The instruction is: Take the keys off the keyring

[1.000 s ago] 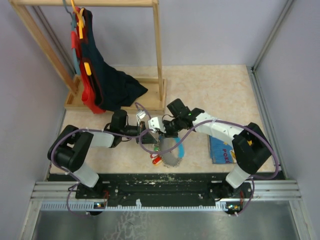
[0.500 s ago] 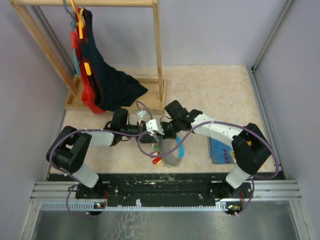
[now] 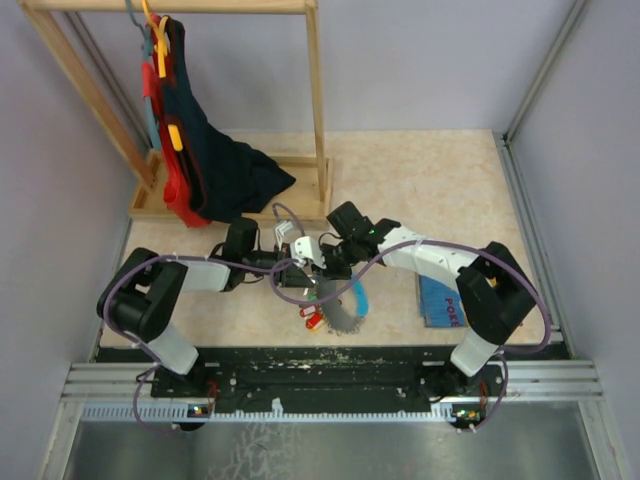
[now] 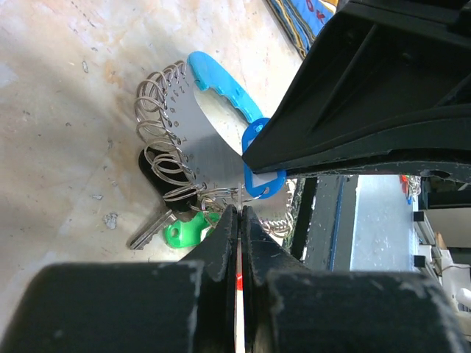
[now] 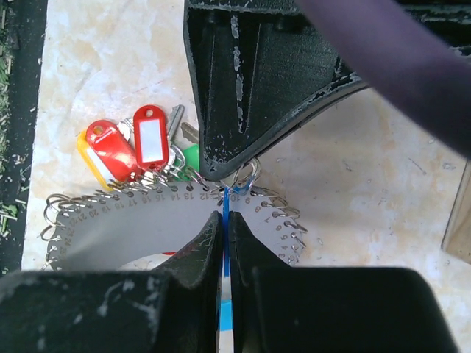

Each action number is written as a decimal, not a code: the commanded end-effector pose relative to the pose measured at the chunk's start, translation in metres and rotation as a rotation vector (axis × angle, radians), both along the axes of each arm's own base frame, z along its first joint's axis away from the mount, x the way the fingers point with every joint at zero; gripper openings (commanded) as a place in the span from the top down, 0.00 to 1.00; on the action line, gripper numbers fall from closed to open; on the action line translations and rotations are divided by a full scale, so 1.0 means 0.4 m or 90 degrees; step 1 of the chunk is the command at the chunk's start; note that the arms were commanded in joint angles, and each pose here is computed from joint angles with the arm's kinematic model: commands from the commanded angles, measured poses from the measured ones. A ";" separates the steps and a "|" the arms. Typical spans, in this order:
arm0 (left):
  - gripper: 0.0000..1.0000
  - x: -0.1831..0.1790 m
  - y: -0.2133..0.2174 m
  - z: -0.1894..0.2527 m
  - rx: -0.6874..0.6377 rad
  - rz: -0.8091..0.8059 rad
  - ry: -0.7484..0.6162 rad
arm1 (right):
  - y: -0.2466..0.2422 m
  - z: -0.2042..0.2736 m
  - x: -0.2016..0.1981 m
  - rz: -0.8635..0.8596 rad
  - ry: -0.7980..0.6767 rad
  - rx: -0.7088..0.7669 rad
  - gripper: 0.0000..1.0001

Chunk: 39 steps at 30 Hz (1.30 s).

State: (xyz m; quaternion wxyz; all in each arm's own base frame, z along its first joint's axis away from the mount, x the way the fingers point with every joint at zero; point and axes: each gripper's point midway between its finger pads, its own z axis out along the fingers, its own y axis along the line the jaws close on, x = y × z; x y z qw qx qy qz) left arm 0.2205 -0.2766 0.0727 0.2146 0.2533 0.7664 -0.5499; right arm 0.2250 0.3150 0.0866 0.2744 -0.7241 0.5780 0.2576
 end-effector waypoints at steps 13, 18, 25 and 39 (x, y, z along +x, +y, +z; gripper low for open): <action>1.00 0.011 -0.004 -0.020 0.005 -0.006 -0.011 | 0.013 0.024 0.061 -0.026 -0.090 -0.015 0.95; 1.00 0.010 -0.009 -0.019 -0.010 -0.004 0.005 | 0.027 0.035 0.038 -0.008 -0.092 -0.011 0.93; 1.00 0.017 -0.009 -0.023 -0.018 0.009 0.014 | 0.039 0.046 0.028 -0.011 -0.079 -0.004 0.93; 1.00 0.022 0.000 -0.051 -0.012 0.030 0.004 | 0.062 0.023 -0.005 -0.027 0.003 -0.030 0.93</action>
